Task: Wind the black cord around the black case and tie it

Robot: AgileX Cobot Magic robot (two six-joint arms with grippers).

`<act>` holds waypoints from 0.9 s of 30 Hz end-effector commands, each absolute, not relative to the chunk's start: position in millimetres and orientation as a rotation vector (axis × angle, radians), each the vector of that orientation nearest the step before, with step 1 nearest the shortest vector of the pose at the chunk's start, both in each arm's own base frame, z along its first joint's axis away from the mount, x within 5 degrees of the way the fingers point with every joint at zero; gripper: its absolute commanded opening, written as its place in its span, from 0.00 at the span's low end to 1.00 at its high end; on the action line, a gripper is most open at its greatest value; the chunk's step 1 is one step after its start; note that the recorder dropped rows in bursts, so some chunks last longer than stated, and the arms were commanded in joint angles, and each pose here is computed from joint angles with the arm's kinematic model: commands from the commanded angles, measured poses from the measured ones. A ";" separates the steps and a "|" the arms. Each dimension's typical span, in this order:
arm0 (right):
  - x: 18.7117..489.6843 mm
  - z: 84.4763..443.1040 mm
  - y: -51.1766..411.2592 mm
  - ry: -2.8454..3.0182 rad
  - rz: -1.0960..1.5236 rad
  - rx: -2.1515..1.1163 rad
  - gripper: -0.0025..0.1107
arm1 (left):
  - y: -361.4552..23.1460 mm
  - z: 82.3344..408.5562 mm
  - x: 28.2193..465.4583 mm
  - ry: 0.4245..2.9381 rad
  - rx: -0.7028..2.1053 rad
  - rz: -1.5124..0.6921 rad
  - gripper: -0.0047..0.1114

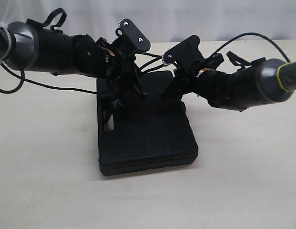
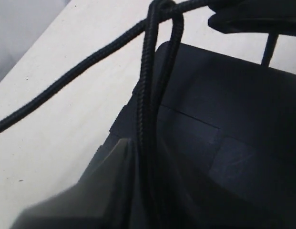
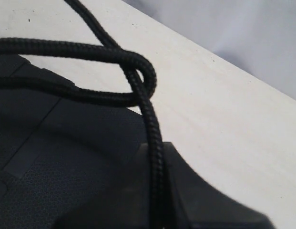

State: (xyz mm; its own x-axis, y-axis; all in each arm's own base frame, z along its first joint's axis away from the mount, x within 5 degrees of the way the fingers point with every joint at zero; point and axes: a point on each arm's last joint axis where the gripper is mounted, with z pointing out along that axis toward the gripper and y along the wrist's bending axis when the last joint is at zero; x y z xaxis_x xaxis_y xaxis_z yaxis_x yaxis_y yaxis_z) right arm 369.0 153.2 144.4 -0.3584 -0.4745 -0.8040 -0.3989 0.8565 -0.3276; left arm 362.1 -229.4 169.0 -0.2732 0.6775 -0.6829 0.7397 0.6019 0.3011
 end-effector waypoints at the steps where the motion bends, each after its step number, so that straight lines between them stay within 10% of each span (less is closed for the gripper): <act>1: 369.7 150.5 152.8 1.955 -0.101 -0.628 0.06 | -234.1 178.4 363.7 2.018 1.134 -0.134 0.38; 27: 368.3 151.0 158.8 1.894 -0.103 -0.776 0.06 | -217.5 215.4 364.1 1.604 1.671 0.324 0.48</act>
State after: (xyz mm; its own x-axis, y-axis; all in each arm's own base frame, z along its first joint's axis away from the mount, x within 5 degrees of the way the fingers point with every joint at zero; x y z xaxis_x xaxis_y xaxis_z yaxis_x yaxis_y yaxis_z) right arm 368.4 157.2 145.1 -0.2930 -0.5495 -0.7824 -0.4621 0.7978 -0.3873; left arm 357.6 -220.5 221.0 0.1037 0.9140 -0.3923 0.7693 0.1762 0.6141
